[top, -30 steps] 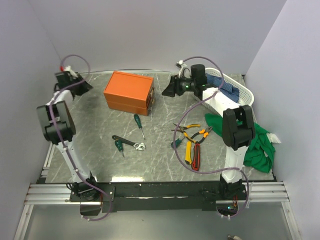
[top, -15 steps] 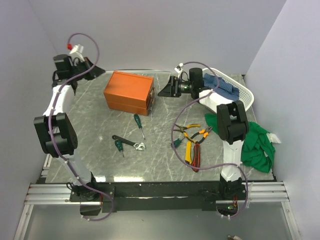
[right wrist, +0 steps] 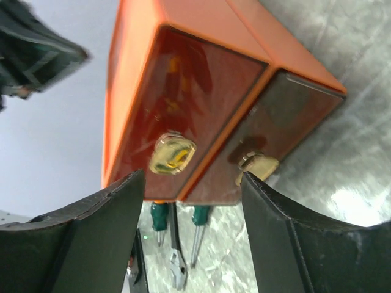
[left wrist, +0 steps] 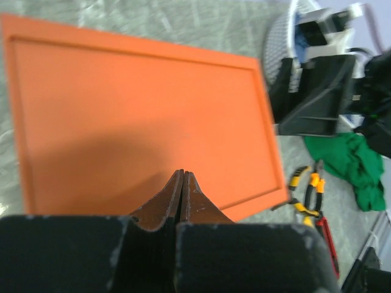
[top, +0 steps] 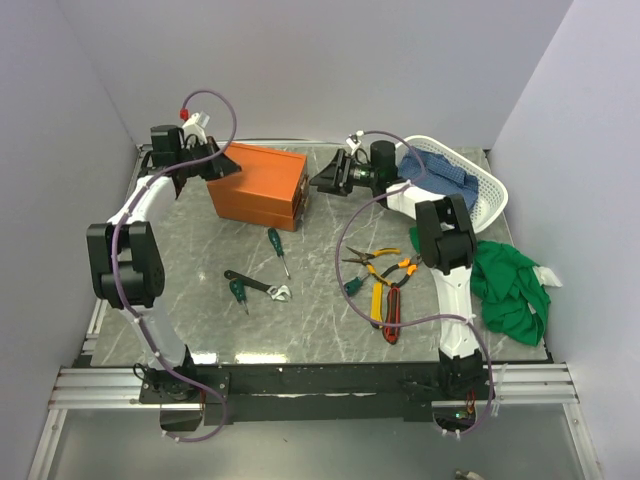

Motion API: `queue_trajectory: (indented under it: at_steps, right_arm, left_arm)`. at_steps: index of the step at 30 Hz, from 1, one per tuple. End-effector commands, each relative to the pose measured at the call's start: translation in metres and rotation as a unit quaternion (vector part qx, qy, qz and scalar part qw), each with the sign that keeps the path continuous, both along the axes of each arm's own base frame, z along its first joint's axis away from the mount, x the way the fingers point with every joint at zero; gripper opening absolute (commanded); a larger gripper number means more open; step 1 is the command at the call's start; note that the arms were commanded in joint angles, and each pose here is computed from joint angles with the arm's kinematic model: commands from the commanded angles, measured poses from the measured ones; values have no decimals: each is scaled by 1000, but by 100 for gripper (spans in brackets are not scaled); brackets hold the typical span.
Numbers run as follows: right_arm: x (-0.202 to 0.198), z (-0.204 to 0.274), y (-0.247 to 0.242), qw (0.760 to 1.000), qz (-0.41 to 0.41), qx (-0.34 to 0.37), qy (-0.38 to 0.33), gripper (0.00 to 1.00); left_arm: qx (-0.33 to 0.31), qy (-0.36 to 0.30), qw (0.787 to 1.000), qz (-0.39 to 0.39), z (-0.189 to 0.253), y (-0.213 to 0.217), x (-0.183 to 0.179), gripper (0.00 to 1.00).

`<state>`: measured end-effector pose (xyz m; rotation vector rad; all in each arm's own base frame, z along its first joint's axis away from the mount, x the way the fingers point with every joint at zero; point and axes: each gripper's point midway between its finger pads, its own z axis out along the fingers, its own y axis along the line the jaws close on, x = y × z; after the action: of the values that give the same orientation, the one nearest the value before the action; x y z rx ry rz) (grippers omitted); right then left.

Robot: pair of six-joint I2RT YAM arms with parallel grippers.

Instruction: Sort the tools into containers

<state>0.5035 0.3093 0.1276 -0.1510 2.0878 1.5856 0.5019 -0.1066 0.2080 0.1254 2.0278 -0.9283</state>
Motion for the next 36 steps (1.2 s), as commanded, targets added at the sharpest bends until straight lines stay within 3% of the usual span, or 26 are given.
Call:
queue_trajectory:
  at_steps: [1, 13, 18, 24, 28, 36]
  right_arm:
    - [2, 32, 18, 998, 22, 38, -41, 71]
    - [-3, 24, 35, 998, 39, 47, -25, 66]
    - [-5, 25, 40, 997, 47, 56, -31, 59]
    - [-4, 27, 43, 995, 56, 71, -41, 42]
    - [-2, 27, 38, 995, 51, 73, -41, 22]
    - [-8, 30, -12, 997, 32, 58, -32, 13]
  left_arm:
    - [28, 17, 999, 9, -24, 8, 4, 1]
    - [65, 37, 997, -2, -50, -3, -9, 1]
    - [71, 44, 997, -1, -56, -1, -12, 1]
    - [93, 47, 995, 2, -63, 4, -9, 1]
    - [115, 46, 992, 8, -64, 11, -4, 1]
    - [134, 39, 990, 20, -64, 18, 1, 1]
